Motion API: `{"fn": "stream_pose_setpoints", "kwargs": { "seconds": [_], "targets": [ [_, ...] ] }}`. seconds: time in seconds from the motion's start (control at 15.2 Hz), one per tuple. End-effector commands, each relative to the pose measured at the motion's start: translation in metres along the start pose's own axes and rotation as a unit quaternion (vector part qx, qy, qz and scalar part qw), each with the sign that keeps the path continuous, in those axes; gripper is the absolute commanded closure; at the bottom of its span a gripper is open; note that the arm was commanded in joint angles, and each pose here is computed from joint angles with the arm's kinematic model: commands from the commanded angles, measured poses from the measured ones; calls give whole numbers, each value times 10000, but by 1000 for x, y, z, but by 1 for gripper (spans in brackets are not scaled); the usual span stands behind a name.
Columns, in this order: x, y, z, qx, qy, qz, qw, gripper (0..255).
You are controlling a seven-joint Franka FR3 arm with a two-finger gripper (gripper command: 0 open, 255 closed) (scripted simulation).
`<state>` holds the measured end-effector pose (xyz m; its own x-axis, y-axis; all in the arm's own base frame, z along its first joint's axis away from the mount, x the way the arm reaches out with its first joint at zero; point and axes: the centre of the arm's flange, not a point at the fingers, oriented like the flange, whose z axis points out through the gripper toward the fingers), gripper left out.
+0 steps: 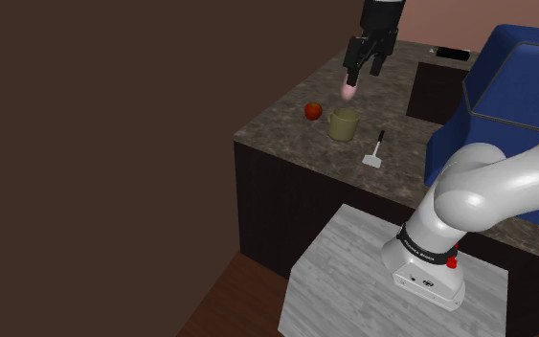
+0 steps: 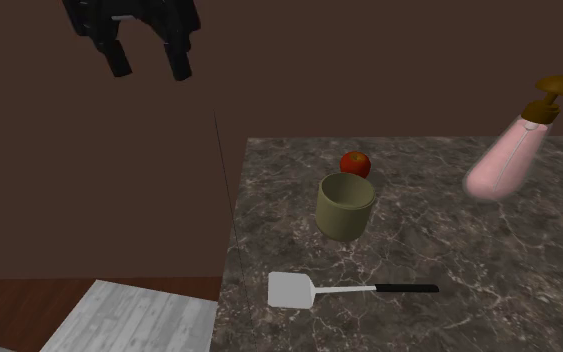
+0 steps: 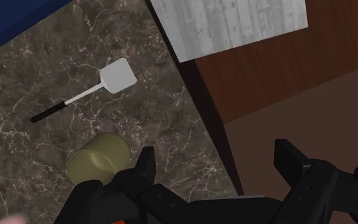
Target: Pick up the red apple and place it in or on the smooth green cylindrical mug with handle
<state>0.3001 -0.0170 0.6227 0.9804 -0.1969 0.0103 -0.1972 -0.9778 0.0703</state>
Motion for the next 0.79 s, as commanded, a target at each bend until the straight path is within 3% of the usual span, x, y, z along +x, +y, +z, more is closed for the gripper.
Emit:
{"fn": "stream_pose_setpoints", "kwargs": {
  "seconds": [0.0, 0.73],
  "targets": [
    [0, 0, 0, 0, 0, 0, 10000, 0],
    [105, 72, 79, 47, -166, 58, 9998, 0]
  ]
}}
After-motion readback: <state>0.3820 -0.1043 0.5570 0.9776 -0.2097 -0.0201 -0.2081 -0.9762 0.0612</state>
